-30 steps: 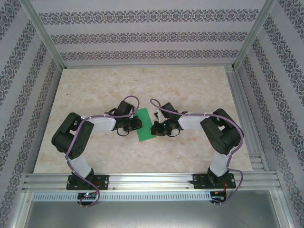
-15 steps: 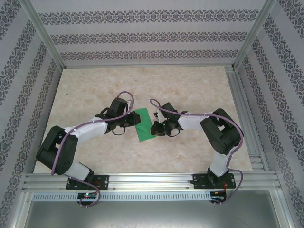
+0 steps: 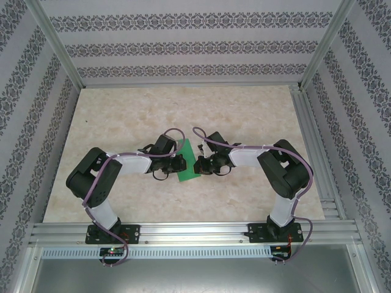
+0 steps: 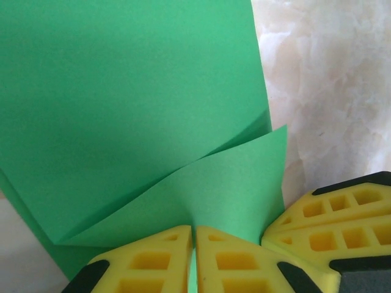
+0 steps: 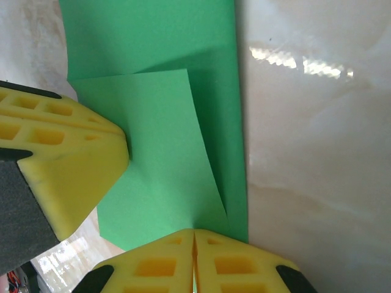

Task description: Fold a paper plane with a square sheet of paper (pick it up from the middle)

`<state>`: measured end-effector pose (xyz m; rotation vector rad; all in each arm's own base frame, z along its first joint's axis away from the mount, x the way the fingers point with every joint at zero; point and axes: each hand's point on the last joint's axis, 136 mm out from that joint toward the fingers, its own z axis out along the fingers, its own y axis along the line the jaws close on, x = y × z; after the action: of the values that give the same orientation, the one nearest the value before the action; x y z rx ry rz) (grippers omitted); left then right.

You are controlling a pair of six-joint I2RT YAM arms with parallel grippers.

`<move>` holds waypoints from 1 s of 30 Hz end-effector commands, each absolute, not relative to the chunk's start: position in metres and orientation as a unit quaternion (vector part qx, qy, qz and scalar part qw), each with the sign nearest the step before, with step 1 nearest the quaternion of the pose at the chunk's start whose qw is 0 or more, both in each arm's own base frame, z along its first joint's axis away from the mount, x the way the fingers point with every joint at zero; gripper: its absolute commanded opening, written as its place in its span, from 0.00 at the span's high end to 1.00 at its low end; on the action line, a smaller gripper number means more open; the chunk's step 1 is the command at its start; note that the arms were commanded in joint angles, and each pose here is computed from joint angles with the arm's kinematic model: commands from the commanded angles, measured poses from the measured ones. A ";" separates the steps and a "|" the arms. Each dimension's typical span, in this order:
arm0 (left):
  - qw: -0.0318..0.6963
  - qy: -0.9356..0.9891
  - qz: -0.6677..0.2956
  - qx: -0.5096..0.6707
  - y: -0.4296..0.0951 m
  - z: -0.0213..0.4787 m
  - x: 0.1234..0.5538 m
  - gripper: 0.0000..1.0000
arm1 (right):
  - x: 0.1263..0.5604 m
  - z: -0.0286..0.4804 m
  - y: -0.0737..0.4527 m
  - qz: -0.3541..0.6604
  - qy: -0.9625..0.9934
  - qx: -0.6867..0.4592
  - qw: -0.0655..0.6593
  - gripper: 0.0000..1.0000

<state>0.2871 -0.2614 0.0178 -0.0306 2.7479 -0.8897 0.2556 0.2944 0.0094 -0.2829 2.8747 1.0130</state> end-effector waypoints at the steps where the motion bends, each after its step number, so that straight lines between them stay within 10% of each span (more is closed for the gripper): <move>1: 0.140 0.960 -0.240 -0.036 -0.237 0.006 0.294 0.88 | 0.229 -0.044 0.253 0.224 0.972 -0.065 -0.010 0.91; 18: 0.164 0.908 -0.384 0.016 -0.280 0.060 0.297 0.86 | 0.229 -0.045 0.252 0.221 0.973 -0.065 -0.010 0.91; 30: 0.139 0.942 -0.305 -0.011 -0.263 0.019 0.297 0.87 | 0.230 -0.046 0.253 0.222 0.973 -0.065 -0.010 0.91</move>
<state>0.2914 -0.2681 0.0225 -0.0126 2.7125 -0.9748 0.2558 0.2941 0.0086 -0.2815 2.8761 1.0092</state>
